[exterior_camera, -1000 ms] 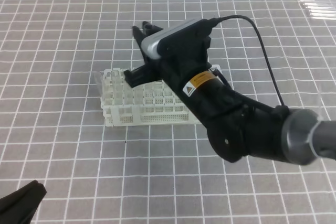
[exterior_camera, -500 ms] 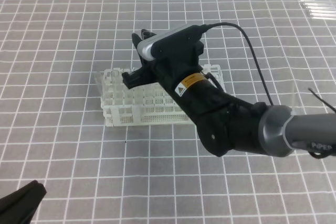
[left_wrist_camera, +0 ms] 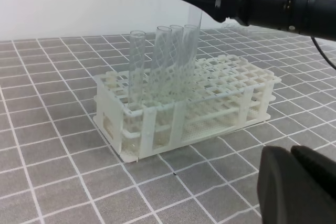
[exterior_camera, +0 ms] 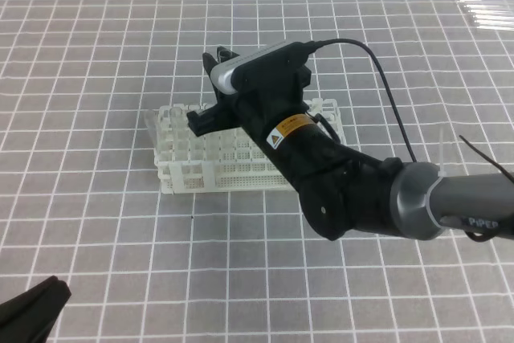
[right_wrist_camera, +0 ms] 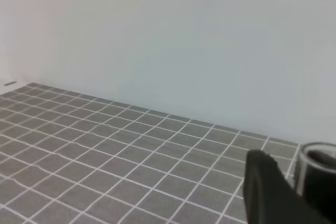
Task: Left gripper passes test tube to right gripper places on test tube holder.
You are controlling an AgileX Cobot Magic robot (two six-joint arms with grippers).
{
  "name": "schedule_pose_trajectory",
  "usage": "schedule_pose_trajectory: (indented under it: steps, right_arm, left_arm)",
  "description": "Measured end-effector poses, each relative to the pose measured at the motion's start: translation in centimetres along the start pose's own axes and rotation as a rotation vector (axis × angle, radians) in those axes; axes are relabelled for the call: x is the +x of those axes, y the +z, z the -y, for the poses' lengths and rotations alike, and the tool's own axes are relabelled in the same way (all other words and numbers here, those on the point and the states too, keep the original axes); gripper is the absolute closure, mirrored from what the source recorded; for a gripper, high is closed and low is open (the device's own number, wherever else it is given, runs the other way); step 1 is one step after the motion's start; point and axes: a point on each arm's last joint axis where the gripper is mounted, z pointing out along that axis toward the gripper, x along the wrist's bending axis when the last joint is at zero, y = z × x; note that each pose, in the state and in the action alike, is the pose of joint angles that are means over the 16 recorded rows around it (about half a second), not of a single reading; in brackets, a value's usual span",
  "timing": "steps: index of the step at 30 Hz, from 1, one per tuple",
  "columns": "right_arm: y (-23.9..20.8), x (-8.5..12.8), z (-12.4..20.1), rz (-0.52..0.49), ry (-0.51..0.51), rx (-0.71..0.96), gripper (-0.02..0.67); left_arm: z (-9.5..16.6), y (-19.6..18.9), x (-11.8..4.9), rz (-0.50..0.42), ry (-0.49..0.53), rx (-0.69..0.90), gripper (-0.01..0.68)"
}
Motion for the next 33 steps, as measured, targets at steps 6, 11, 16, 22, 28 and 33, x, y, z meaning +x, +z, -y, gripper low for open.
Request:
schedule_pose_trajectory:
  steps: [6, 11, 16, 22, 28, 33]
  right_arm:
    - [0.0, 0.0, 0.0, -0.005, 0.007, 0.007, 0.56]
    - [0.0, 0.1, -0.2, -0.017, 0.002, 0.01, 0.56]
    - [-0.2, 0.3, -0.7, -0.028, -0.007, 0.01, 0.56]
    - [-0.4, 0.4, -1.6, -0.039, -0.013, 0.01, 0.56]
    - [-0.6, 0.5, -2.1, -0.046, -0.011, 0.036, 0.56]
    - [-0.7, 0.5, -2.1, -0.049, -0.008, 0.057, 0.56]
  left_arm:
    - [0.0, 0.0, 0.0, -0.001, 0.0, 0.001, 0.674]
    - [0.1, 0.0, 0.0, -0.003, 0.001, 0.003, 0.674]
    - [0.1, 0.0, 0.0, -0.004, 0.001, 0.003, 0.674]
    - [0.0, 0.0, 0.0, -0.002, 0.0, 0.001, 0.673]
    - [0.0, 0.0, 0.0, -0.002, 0.0, -0.001, 0.673]
    - [-0.1, 0.0, 0.0, -0.001, -0.001, -0.002, 0.673]
